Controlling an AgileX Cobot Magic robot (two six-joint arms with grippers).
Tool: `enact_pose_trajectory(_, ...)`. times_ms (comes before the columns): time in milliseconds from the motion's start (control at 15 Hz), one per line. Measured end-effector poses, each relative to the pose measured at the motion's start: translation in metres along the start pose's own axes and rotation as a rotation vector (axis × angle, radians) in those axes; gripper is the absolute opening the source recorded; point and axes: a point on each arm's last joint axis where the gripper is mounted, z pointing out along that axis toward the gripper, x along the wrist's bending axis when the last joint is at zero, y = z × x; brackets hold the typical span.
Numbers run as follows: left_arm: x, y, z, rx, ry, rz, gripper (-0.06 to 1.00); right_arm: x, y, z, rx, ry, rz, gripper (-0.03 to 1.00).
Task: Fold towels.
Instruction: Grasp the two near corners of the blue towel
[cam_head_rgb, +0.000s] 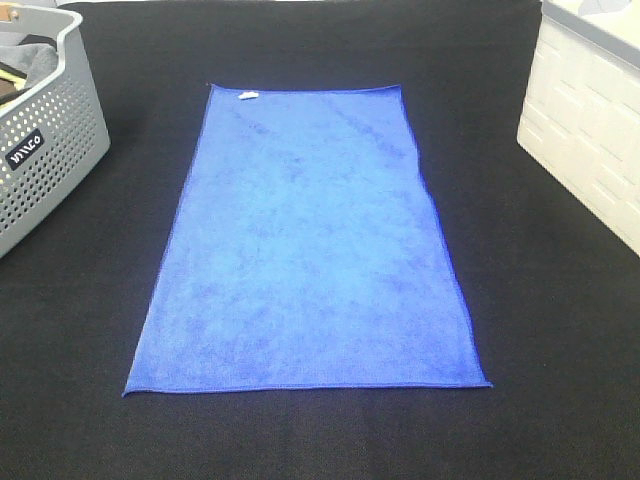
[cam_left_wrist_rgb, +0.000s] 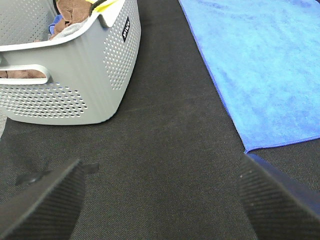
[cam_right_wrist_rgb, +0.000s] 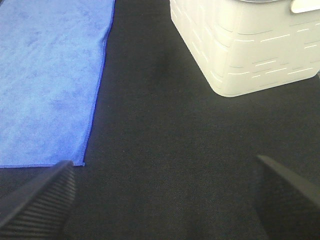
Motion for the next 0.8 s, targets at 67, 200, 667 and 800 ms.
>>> enact_pose_trajectory(67, 0.0, 0.0, 0.0, 0.0, 0.0, 0.0, 0.79, 0.0, 0.0, 0.0, 0.0, 0.0, 0.0, 0.88)
enact_pose_trajectory(200, 0.0, 0.0, 0.0, 0.0, 0.0, 0.0, 0.79, 0.0, 0.0, 0.0, 0.0, 0.0, 0.0, 0.88)
enact_pose_trajectory(667, 0.0, 0.0, 0.0, 0.0, 0.0, 0.0, 0.79, 0.0, 0.0, 0.0, 0.0, 0.0, 0.0, 0.88)
enact_pose_trajectory(800, 0.0, 0.0, 0.0, 0.0, 0.0, 0.0, 0.79, 0.0, 0.0, 0.0, 0.0, 0.0, 0.0, 0.88)
